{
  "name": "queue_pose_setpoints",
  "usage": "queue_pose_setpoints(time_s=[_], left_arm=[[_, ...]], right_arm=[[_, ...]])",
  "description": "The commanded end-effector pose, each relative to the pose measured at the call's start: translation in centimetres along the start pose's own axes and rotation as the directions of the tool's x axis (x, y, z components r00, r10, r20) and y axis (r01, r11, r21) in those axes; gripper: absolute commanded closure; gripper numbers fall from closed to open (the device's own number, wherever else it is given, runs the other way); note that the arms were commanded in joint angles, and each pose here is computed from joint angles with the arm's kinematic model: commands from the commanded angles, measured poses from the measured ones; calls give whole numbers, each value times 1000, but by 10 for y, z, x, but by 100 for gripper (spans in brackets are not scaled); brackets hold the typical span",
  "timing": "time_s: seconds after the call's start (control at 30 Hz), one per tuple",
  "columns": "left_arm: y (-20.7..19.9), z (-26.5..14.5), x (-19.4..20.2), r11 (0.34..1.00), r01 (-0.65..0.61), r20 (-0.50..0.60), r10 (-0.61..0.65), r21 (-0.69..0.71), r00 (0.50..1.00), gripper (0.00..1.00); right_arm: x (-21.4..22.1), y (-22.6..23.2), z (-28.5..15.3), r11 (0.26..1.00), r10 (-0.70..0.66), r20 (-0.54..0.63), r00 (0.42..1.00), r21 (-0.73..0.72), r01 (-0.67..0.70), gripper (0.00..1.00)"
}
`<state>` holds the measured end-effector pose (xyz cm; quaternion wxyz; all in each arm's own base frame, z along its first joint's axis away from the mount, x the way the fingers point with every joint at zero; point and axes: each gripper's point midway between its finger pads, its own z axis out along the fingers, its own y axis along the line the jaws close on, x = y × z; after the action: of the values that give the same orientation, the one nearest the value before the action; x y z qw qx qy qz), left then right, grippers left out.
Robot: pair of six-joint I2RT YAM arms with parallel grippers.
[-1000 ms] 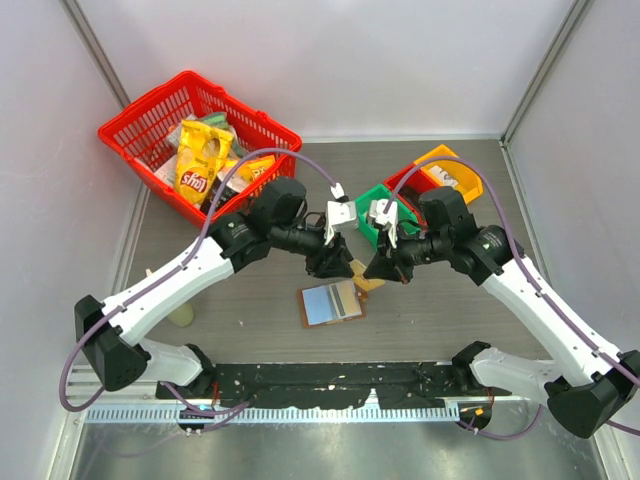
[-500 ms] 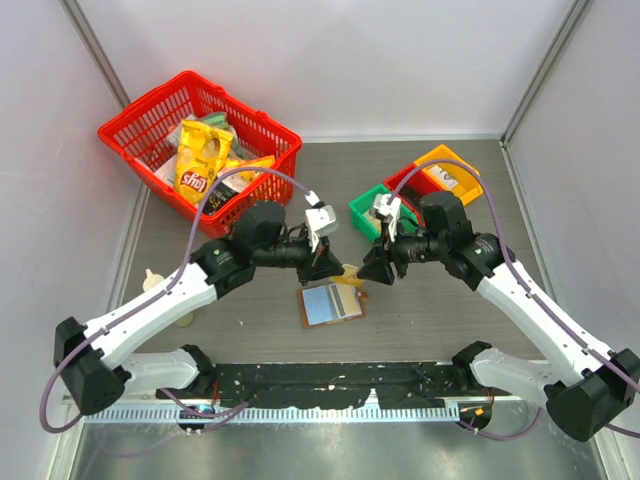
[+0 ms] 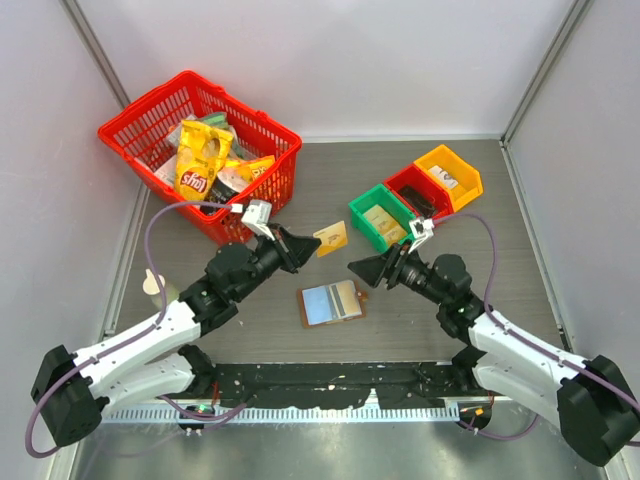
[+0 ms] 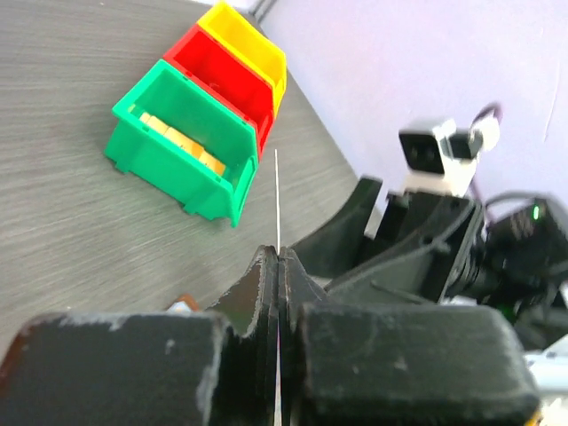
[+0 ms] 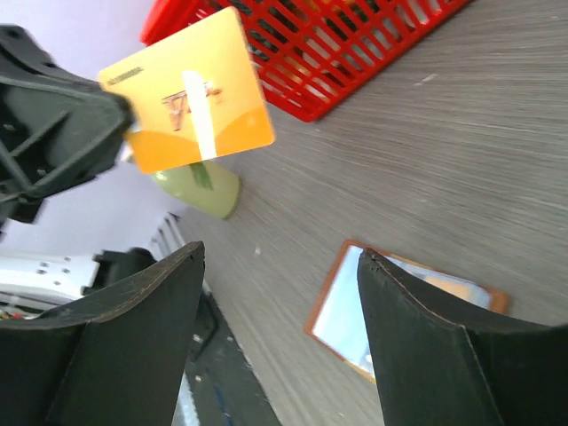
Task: Take the credit cards out of the card holder
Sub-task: Place the credit card in the storage box.
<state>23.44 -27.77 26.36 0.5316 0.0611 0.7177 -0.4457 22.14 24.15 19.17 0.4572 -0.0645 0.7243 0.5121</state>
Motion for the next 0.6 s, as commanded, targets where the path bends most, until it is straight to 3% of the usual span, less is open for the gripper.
queue_pose_setpoints(time_s=[0.0,0.17,0.57], left_arm=[[-18,-2,-55,967,246,266,-256,72,929,100],[-30,2,-51,944,302,283,-327,130,902,100],[-38,3,-52,904,381,291,-424,194,858,100]], right_arm=[[-63,57,-2,979,146,330,933,-186,-87,27],[-74,57,-2,964,231,415,880,-222,-148,29],[-93,75,18,953,228,426,876,-281,-112,36]])
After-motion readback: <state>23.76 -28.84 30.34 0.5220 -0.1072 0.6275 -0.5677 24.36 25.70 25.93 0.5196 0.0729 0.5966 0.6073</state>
